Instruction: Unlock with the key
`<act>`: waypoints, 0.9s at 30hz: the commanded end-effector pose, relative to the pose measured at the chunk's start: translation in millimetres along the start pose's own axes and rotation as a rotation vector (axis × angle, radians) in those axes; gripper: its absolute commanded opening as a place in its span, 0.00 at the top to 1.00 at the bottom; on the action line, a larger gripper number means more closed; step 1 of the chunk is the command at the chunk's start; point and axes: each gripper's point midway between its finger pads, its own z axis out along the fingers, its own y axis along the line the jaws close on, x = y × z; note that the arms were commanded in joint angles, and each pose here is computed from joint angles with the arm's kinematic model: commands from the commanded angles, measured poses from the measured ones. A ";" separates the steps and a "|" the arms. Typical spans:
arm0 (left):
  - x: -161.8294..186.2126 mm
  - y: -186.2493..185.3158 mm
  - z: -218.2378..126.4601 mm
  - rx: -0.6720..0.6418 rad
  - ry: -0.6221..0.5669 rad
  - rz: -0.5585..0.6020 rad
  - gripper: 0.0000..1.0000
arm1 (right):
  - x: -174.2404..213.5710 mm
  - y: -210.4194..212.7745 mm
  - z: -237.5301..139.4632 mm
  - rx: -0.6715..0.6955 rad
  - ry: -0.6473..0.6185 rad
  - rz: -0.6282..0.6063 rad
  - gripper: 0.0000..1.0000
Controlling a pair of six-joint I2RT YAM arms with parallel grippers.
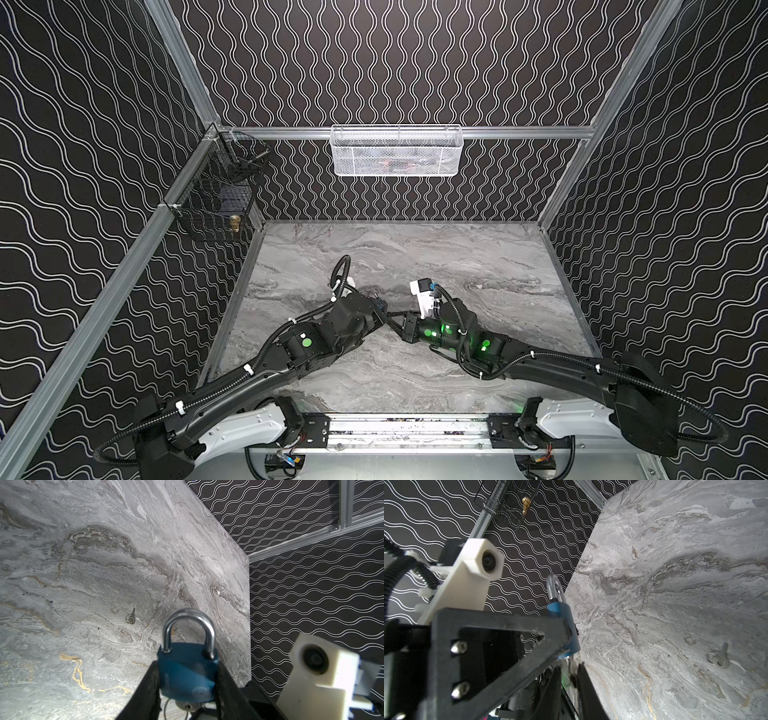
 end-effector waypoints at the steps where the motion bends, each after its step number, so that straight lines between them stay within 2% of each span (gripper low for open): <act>1: -7.8 -18.1 -2.4 0.065 -0.023 -0.030 1.00 | -3.8 10.1 1.1 -0.044 -0.010 -0.016 0.82; 8: -5.7 -26.0 -3.8 0.100 -0.005 -0.048 1.00 | -1.8 5.6 1.3 -0.037 -0.011 -0.024 0.87; 18: -5.6 -41.4 -10.4 0.176 0.015 -0.069 1.00 | -1.5 10.9 1.4 -0.082 0.003 0.019 1.00; 27: -7.0 -53.3 -18.4 0.246 0.025 -0.103 1.00 | 0.0 26.8 2.7 -0.168 0.027 0.105 1.00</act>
